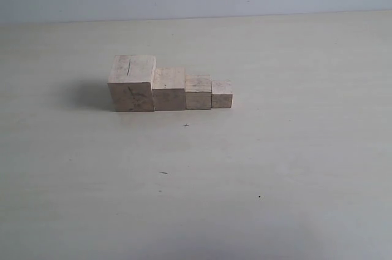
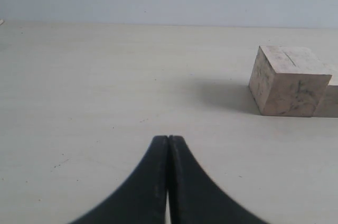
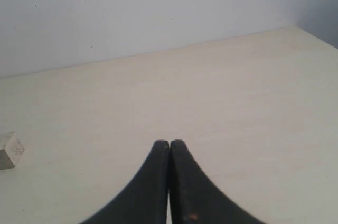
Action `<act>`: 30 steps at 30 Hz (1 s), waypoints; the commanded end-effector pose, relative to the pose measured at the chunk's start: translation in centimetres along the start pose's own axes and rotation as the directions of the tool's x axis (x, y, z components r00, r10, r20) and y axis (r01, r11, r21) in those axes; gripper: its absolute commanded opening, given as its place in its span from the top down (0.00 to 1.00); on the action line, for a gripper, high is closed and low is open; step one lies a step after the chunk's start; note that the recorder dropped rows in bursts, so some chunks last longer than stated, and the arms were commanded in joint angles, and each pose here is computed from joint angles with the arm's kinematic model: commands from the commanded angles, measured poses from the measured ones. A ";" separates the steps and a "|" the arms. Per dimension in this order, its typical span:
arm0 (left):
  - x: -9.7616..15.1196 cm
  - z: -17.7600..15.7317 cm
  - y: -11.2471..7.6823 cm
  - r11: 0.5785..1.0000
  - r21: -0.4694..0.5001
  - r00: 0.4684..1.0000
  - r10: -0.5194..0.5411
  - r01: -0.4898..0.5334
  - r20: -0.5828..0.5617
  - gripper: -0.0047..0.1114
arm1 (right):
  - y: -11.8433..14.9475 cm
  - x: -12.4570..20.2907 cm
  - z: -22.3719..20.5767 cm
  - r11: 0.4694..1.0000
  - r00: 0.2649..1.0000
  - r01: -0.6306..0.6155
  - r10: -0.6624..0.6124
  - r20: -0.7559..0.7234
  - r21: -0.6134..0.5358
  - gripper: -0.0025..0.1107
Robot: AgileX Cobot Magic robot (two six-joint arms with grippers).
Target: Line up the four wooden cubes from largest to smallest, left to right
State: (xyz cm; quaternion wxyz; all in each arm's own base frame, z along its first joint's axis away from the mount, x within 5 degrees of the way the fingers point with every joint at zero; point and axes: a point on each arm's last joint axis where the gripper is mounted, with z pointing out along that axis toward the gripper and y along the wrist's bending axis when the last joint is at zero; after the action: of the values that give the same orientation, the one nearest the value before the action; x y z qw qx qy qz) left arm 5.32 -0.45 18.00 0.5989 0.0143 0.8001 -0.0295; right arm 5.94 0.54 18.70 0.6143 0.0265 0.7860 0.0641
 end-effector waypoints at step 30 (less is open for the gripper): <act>-0.1 0.0 0.0 1.000 -0.006 1.000 0.001 -0.001 0.020 0.96 | -0.1 0.3 0.0 0.999 0.998 0.051 -0.051 -0.024 0.006 0.98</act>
State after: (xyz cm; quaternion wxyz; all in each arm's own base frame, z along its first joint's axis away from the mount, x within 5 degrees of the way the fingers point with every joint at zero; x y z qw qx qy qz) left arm 5.32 -0.45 18.00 0.5989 0.0143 0.8001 -0.0295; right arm 5.88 0.56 18.49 0.6057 0.0090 0.7941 0.0509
